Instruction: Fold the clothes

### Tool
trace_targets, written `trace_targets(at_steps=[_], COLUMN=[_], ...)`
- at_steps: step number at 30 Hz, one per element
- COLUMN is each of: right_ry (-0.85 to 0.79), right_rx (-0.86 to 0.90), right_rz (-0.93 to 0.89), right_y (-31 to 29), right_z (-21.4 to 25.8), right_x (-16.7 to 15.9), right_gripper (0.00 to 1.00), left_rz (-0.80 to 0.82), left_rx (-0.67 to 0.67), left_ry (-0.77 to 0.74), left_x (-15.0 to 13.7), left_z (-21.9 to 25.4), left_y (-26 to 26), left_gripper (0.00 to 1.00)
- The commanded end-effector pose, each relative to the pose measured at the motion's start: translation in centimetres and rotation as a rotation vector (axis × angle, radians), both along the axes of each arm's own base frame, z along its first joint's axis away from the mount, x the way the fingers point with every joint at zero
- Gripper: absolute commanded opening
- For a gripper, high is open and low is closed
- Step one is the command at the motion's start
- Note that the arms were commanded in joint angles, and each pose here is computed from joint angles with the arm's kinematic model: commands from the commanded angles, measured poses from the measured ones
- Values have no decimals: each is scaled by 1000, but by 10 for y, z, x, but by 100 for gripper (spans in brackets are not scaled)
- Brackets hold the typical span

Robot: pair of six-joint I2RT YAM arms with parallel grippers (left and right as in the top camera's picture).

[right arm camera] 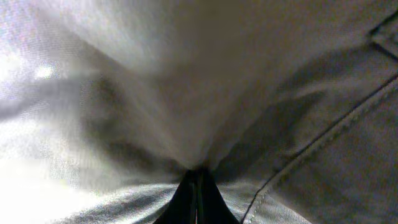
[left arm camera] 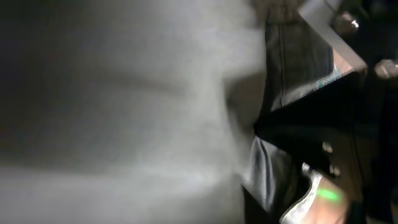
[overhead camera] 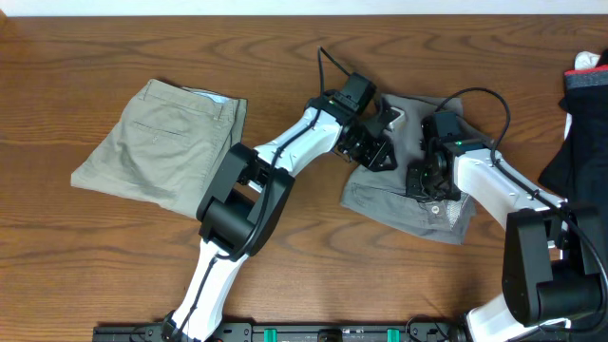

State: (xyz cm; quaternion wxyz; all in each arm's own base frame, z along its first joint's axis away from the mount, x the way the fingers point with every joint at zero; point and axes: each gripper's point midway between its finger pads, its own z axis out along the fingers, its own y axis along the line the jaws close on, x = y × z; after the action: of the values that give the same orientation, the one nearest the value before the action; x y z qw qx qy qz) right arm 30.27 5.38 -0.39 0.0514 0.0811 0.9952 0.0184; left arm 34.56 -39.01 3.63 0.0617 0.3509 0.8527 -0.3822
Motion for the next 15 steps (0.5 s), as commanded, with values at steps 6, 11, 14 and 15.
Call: trace_targets(at_steps=[6,11,14,15], right_ry=[142,141,102,69], right_rx=[-1,1,10,21], right_rz=[-17,-26,-53,-39], right_y=[-2,-4,-11,-11], right_z=[-33,-28,-7,4], right_x=[-36,-35,-25,-18], right_gripper=[2,1,1,1], left_rz=[-28,18,103,123], left_rx=[0,-3,2,-7], left_ry=[38,34,19,3], left_x=[-14,1,21,29], left_z=[-9,8,29,39], left_y=[-3,11,30,37], left_gripper=[6,6,6,6])
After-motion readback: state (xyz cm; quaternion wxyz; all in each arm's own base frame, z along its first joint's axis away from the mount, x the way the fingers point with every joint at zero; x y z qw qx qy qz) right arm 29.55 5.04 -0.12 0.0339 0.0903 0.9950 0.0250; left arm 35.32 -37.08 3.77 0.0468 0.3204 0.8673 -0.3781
